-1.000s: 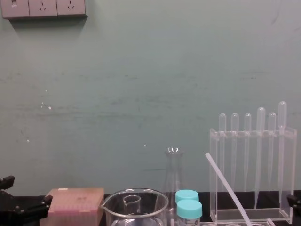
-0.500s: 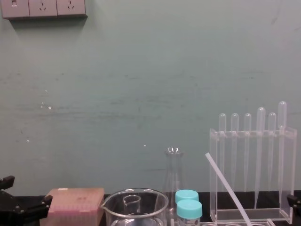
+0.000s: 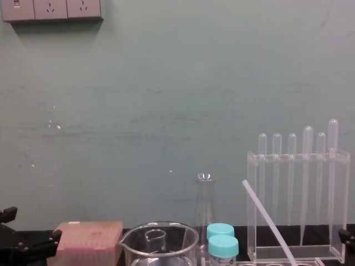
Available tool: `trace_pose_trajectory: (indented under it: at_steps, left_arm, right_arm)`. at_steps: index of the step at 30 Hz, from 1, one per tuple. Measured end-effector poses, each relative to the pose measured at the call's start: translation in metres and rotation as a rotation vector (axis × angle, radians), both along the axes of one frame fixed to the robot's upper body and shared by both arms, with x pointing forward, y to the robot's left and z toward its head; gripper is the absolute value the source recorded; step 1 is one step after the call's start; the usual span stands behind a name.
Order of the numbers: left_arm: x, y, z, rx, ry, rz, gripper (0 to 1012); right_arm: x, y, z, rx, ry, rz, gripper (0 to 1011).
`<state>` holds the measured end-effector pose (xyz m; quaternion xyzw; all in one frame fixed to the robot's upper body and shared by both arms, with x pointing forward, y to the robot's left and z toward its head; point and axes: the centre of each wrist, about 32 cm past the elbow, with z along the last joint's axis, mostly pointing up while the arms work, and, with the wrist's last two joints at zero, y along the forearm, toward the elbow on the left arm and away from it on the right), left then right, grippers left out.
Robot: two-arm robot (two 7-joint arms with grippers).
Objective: Pick up the stirring rod with one hand, then place it down.
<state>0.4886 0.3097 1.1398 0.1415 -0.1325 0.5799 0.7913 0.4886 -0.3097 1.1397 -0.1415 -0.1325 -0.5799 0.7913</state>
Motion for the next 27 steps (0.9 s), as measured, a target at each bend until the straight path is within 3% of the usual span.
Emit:
trace_pose_trajectory:
  at_steps: [27]
  left_arm:
    - [0.0000,0.0000,0.0000,0.000,0.000,0.000,1000]
  right_arm:
    - [0.0000,0.0000,0.0000,0.000,0.000,0.000,1003]
